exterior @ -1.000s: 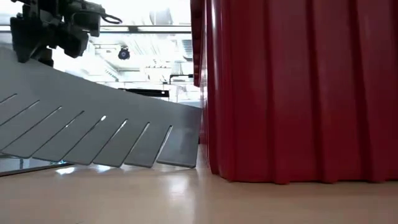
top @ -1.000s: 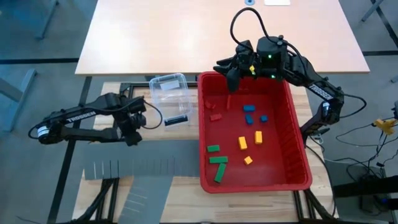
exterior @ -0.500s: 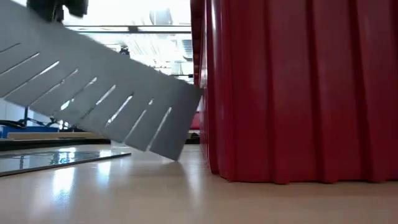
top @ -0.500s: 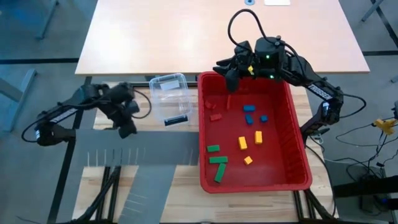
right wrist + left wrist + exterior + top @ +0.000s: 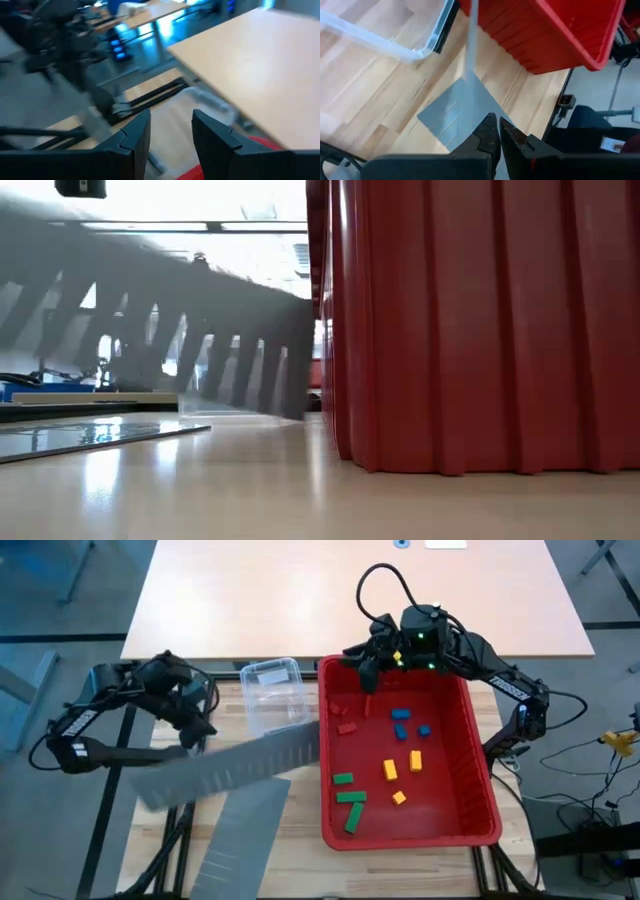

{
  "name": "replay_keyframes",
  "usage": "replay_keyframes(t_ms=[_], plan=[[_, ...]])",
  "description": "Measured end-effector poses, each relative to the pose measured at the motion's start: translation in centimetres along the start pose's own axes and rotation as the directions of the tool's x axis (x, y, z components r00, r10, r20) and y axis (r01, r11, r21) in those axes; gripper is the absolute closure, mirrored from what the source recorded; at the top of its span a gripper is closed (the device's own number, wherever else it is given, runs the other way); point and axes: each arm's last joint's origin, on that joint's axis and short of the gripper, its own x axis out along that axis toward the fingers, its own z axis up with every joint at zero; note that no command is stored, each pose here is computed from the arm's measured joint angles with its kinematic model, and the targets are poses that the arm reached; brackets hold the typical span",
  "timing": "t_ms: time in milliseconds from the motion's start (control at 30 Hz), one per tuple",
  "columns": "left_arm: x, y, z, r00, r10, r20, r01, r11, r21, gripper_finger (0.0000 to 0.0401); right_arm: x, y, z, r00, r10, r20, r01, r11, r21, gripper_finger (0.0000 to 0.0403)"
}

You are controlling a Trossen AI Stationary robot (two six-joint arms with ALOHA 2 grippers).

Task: Sort blocks
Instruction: Remove the bin divider from the red bin

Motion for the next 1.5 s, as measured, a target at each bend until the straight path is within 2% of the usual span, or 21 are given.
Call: replay_keyframes(t_ms=[100,267,400,667,800,1000,1167,1333,1500], plan=[[-0.5,-0.3,0.4,1.000,0.002,0.023,-0.002,1.000,0.007,0.0401,0.3,0.1,-0.2,0.998,0.053,-0.015,-0.053,0.998,0.021,0.0269],[0.0,-0.3,0.9,1.000,0.029,0.007,-0.029,1.000,-0.006,0.0401,0.5,0.0,-0.4,0.999,0.050,-0.020,-0.050,0.999,0.022,0.0258],[1.3,0.3,1.4,0.991,0.133,-0.032,-0.133,0.991,-0.025,0.0401,0.5,0.0,-0.4,0.999,0.052,-0.017,-0.052,0.999,0.014,0.0254],[5.5,2.2,0.5,0.961,0.177,-0.211,-0.175,0.984,0.030,0.0397,0.5,0.0,-0.4,0.999,0.051,-0.019,-0.051,0.999,0.014,0.0255],[6.8,3.3,-0.9,0.945,0.187,-0.269,-0.183,0.982,0.040,0.0365,0.5,0.0,-0.4,0.998,0.052,-0.020,-0.052,0.999,0.014,0.0245],[8.1,4.6,-2.8,0.926,0.200,-0.321,-0.203,0.979,0.024,0.0282,0.5,0.0,-0.4,0.998,0.053,-0.021,-0.053,0.999,0.005,0.0234],[8.9,5.2,-3.5,0.909,0.237,-0.344,-0.248,0.969,0.013,0.0228,0.5,0.0,-0.4,0.998,0.053,-0.021,-0.053,0.999,-0.003,0.0233],[9.1,5.4,-3.3,0.895,0.285,-0.344,-0.295,0.955,0.024,0.0209,0.5,0.0,-0.4,0.998,0.054,-0.021,-0.054,0.999,-0.010,0.0233],[7.7,4.6,-2.6,0.918,0.285,-0.275,-0.287,0.957,0.034,0.0211,0.5,0.0,-0.4,0.998,0.054,-0.022,-0.055,0.998,-0.013,0.0233]])
